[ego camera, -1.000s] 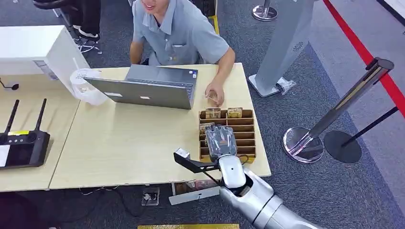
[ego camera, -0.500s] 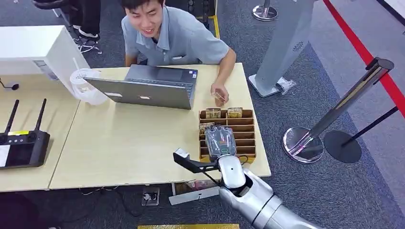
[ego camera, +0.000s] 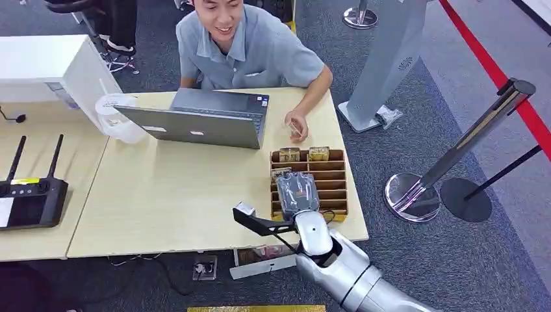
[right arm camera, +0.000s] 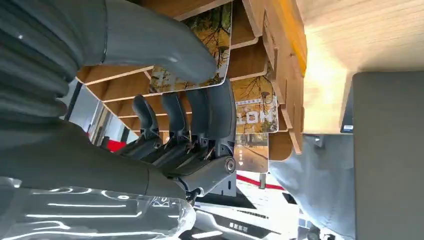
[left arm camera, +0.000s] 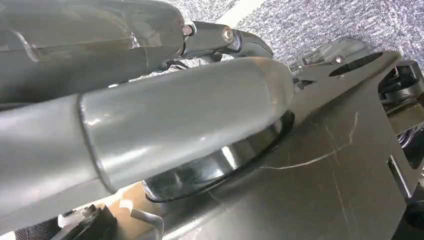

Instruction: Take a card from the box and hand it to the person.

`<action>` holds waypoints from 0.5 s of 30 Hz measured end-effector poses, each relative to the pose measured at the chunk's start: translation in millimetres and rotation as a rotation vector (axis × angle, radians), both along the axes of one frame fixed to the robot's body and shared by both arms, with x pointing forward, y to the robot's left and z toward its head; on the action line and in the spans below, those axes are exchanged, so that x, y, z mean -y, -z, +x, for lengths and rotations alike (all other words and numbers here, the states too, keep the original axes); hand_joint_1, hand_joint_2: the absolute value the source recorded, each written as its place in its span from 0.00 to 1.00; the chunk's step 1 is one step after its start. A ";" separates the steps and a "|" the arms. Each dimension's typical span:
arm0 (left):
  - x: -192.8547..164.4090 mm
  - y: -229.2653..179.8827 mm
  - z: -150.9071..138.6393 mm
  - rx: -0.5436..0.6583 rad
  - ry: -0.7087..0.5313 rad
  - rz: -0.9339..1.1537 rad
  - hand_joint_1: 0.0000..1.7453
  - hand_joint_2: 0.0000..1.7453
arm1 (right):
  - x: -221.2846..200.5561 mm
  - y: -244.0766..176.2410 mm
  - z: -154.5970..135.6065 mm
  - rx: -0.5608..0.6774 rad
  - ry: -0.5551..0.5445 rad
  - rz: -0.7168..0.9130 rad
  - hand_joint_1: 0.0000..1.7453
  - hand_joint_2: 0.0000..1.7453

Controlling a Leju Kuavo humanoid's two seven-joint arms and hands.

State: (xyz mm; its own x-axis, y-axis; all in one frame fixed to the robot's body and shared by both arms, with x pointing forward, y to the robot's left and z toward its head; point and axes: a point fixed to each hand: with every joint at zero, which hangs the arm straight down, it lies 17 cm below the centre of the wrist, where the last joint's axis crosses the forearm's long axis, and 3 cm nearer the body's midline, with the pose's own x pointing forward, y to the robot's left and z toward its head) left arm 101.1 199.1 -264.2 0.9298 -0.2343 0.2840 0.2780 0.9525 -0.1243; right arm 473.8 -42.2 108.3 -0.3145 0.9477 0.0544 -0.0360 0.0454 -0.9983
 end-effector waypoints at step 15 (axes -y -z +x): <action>-0.5 0.2 -1.6 -0.003 0.009 -0.001 0.00 0.00 | 0.5 -32.2 10.3 0.077 -0.029 -0.075 1.00 1.00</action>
State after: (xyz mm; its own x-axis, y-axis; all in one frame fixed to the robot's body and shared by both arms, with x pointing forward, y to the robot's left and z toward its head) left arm 99.5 199.6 -264.4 0.9286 -0.2421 0.2814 0.2859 0.9499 -0.1261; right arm 484.1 -42.6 140.5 -0.3423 0.9387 -0.0417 0.0408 -0.0295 -0.9987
